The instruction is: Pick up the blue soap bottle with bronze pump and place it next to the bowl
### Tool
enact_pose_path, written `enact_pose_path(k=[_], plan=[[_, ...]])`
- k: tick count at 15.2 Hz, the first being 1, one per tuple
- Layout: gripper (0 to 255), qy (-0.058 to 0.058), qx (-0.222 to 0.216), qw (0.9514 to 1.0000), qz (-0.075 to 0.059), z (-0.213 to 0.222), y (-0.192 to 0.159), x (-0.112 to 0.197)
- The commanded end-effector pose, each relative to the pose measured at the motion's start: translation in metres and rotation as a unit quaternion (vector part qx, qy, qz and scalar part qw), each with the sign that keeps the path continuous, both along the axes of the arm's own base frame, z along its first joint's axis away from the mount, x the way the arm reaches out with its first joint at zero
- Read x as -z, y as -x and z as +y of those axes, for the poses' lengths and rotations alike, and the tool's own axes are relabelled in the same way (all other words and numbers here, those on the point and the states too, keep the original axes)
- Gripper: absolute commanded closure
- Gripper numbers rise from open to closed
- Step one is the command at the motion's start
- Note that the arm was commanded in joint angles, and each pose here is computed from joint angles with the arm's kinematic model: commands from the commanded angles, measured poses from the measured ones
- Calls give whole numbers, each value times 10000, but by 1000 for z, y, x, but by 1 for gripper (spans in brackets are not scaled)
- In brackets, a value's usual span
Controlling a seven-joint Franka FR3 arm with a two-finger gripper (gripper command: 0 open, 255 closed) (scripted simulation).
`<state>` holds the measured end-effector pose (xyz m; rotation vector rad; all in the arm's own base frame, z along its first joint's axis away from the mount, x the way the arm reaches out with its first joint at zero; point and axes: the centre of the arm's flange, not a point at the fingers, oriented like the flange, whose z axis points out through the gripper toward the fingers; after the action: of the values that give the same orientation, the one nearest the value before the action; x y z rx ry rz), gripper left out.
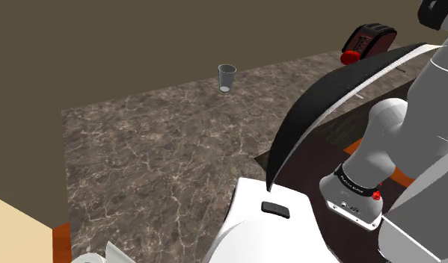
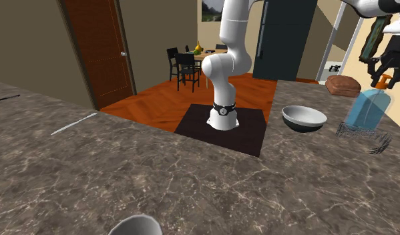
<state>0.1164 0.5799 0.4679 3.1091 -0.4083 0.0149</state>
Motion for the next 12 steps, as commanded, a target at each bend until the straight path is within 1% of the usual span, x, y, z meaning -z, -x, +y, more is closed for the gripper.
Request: enact_pose_path(k=[1,8,12], plan=[[255,-4,-1,10000,-1,0,-1,11],[255,-4,-1,10000,-1,0,-1,47],[255,-4,-1,10000,-1,0,-1,47]])
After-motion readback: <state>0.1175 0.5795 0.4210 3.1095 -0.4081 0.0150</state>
